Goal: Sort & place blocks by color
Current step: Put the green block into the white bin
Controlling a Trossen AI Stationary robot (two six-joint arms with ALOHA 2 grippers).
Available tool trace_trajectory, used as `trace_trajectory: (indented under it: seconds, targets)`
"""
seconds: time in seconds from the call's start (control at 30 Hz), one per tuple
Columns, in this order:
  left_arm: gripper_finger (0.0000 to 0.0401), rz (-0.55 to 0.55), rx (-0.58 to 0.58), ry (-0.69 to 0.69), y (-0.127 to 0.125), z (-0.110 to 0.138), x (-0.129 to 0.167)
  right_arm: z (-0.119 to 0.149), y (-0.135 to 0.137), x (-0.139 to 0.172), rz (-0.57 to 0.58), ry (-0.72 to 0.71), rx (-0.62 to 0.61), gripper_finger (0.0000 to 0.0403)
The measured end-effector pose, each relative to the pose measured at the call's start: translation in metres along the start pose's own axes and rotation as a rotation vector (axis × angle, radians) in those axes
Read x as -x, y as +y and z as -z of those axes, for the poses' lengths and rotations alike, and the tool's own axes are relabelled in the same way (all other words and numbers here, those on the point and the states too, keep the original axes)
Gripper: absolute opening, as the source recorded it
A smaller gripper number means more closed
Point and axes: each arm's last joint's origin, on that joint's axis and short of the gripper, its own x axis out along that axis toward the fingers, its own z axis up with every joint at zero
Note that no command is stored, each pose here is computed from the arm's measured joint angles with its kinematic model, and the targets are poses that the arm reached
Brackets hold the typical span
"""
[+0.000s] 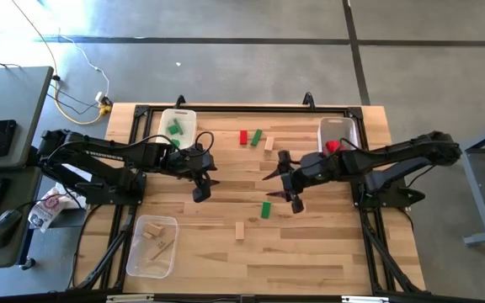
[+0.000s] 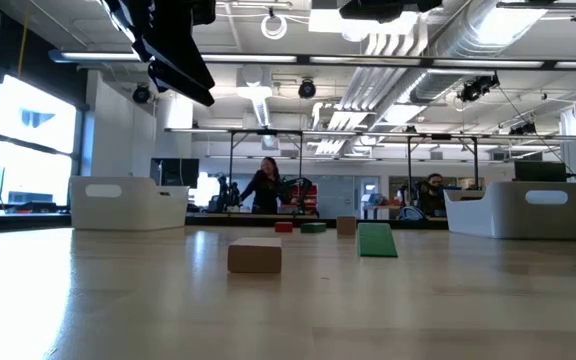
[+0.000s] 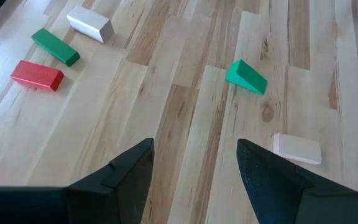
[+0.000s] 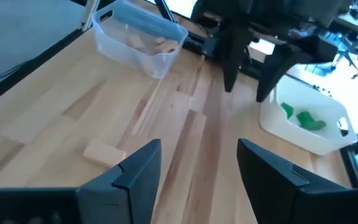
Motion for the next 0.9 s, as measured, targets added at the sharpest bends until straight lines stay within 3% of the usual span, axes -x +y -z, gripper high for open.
trace_trajectory:
  seconds: [0.2,0.43,0.7,0.9]
  targets:
    - [0.0216,0.008,0.006,-0.027,-0.001,-0.003,0.0,0.003,0.0,-0.012,0.056,0.015,-0.269,0.0195]
    - [0.0216,0.012,0.008,-0.044,-0.001,-0.004,0.0,0.004,0.002,-0.015,0.082,0.021,-0.494,0.0195]
    - [0.0216,0.013,0.007,-0.047,-0.001,-0.005,0.0,-0.02,-0.005,-0.014,0.115,0.085,-0.557,0.0194]
    - [0.0216,0.013,0.007,-0.048,-0.001,-0.005,0.0,-0.022,-0.007,-0.022,0.172,0.24,-0.749,0.0194]
